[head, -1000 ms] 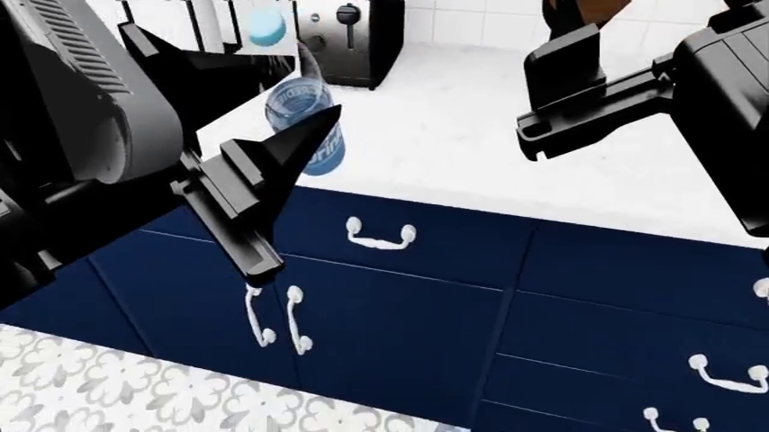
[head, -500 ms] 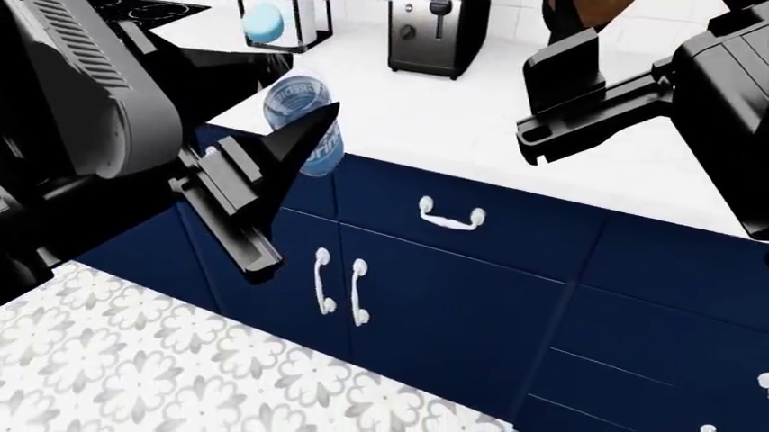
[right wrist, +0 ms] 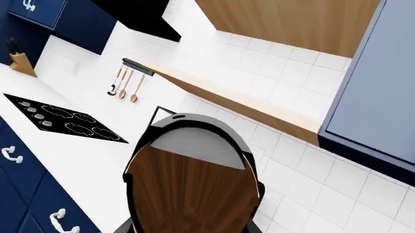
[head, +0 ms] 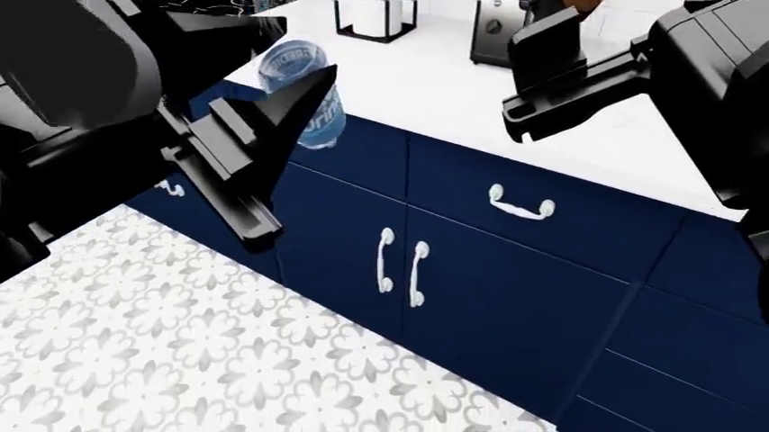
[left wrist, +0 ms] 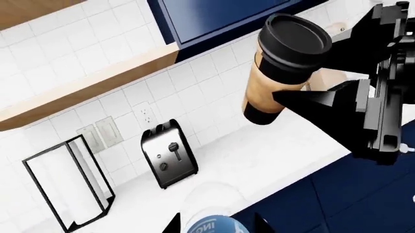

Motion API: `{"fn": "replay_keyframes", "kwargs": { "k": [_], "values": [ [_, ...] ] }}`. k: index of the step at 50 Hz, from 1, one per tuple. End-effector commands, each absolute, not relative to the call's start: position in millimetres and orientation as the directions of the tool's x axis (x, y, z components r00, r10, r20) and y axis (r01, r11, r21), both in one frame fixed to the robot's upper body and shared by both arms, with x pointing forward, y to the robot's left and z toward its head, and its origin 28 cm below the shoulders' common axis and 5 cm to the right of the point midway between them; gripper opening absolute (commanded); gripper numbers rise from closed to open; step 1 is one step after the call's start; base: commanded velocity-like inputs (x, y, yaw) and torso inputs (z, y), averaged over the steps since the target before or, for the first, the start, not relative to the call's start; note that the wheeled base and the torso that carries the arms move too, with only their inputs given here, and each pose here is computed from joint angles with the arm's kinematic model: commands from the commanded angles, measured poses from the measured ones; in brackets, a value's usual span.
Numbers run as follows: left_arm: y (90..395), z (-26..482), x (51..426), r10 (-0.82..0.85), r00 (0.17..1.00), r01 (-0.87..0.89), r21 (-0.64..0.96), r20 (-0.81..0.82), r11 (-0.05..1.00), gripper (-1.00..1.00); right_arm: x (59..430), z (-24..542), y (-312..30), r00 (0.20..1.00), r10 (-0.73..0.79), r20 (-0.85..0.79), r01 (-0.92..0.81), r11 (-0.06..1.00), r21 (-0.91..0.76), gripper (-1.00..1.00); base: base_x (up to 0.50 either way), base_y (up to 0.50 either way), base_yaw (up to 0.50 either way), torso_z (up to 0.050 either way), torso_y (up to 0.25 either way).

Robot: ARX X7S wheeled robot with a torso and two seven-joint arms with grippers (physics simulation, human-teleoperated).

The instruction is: Move the drinks to the dining counter.

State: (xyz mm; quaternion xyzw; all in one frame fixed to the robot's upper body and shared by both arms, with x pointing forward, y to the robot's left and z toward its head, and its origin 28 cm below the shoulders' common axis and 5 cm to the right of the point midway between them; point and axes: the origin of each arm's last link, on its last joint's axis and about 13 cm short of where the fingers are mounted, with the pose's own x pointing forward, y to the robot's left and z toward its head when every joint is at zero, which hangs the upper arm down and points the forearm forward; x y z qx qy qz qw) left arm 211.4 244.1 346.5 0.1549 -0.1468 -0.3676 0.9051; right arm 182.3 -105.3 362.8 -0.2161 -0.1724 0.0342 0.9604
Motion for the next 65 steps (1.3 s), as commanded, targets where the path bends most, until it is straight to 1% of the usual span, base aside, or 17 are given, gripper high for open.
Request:
{"fn": "replay_keyframes", "kwargs": {
  "k": [1, 7, 12, 15, 19, 21, 22, 33, 65],
  "values": [
    [245.0, 368.3, 219.7, -0.628, 0.727, 0.528, 0.359, 0.277, 0.769, -1.0, 207.8, 373.5, -101.6, 0.933, 0.135, 0.332, 0.015, 0.91, -0.414, -1.0, -0.17, -0.1, 0.5, 0.0, 0.0],
    [244.9, 378.0, 240.6, -0.525, 0.788, 0.435, 0.312, 0.322, 0.845, -1.0, 222.9, 379.0, -104.9, 0.94, 0.114, 0.321, 0.026, 0.916, -0.401, -1.0, -0.16, -0.1, 0.5, 0.0, 0.0],
    [238.3, 390.0, 248.9, -0.489, 0.8, 0.401, 0.296, 0.348, 0.867, -1.0, 230.5, 386.6, -105.3, 0.939, 0.109, 0.327, 0.03, 0.919, -0.394, -1.0, -0.16, -0.11, 0.5, 0.0, 0.002],
    [234.2, 395.8, 248.9, -0.491, 0.795, 0.401, 0.299, 0.356, 0.866, -1.0, 234.0, 387.3, -103.3, 0.936, 0.116, 0.331, 0.02, 0.924, -0.381, -1.0, -0.16, -0.11, 0.5, 0.003, 0.0],
    [233.9, 392.8, 246.0, -0.495, 0.796, 0.401, 0.31, 0.348, 0.862, -1.0, 230.3, 386.0, -99.5, 0.931, 0.142, 0.337, 0.007, 0.915, -0.405, -1.0, -0.16, -0.12, 0.5, 0.0, 0.0],
    [235.2, 391.3, 245.5, -0.492, 0.797, 0.401, 0.303, 0.35, 0.865, -1.0, 227.4, 386.1, -98.4, 0.921, 0.159, 0.356, -0.009, 0.922, -0.388, -1.0, -0.15, -0.12, 0.5, 0.0, 0.0],
    [236.2, 389.0, 245.9, -0.491, 0.799, 0.401, 0.302, 0.346, 0.865, -1.0, 225.6, 385.5, -98.3, 0.927, 0.166, 0.335, -0.013, 0.91, -0.415, -1.0, -0.1, -0.08, 0.5, 0.0, 0.0],
    [237.2, 386.6, 247.5, -0.49, 0.8, 0.404, 0.291, 0.346, 0.867, -1.0, 232.2, 386.6, -97.6, 0.931, 0.144, 0.334, 0.005, 0.913, -0.408, -1.0, -0.09, -0.08, 0.5, 0.0, 0.001],
    [237.4, 383.2, 248.5, -0.496, 0.803, 0.412, 0.295, 0.331, 0.862, -1.0, 234.7, 381.4, -95.1, 0.937, 0.163, 0.309, -0.015, 0.902, -0.431, -1.0, -0.06, -0.07, 0.5, 0.001, 0.001]
  ]
}}
